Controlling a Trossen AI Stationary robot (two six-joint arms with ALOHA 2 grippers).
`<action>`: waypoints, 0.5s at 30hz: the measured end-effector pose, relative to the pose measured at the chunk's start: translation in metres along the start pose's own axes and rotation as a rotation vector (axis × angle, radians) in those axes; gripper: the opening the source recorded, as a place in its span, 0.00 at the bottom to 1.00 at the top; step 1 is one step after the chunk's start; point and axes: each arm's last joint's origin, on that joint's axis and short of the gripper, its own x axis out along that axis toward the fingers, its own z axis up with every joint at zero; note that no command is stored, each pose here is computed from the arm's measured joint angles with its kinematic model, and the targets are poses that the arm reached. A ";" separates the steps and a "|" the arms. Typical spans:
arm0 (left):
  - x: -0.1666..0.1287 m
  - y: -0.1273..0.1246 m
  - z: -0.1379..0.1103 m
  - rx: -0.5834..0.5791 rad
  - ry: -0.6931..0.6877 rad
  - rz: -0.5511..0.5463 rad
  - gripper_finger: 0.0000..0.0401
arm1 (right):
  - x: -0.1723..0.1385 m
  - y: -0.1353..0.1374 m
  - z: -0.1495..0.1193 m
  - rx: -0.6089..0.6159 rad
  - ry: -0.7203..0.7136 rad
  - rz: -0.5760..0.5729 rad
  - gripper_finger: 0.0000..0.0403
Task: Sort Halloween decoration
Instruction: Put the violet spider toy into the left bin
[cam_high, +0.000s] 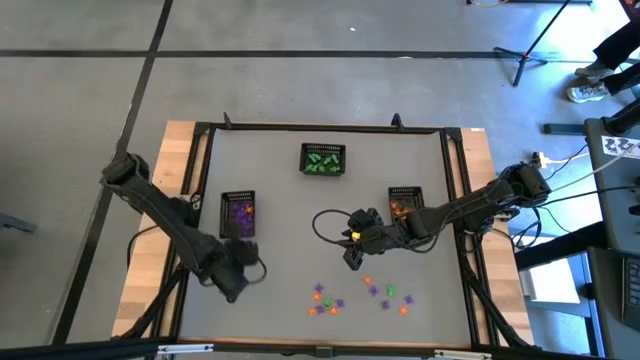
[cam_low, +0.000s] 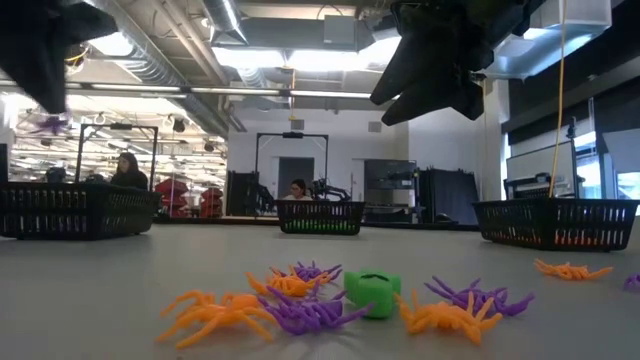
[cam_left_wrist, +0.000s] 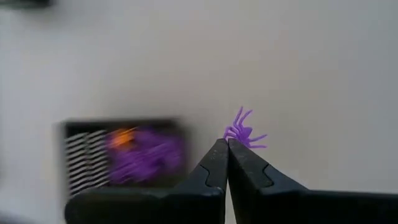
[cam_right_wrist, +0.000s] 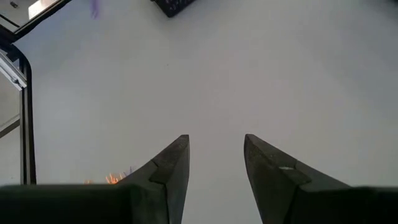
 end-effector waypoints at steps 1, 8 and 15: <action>-0.003 0.008 -0.002 0.002 0.011 0.035 0.00 | 0.000 0.000 0.000 0.000 0.001 0.001 0.37; -0.021 0.068 -0.021 -0.095 0.016 0.165 0.00 | 0.000 0.000 0.000 0.000 0.000 0.001 0.37; -0.007 0.100 -0.049 -0.315 0.018 0.094 0.00 | 0.000 0.001 0.000 0.004 0.014 0.016 0.37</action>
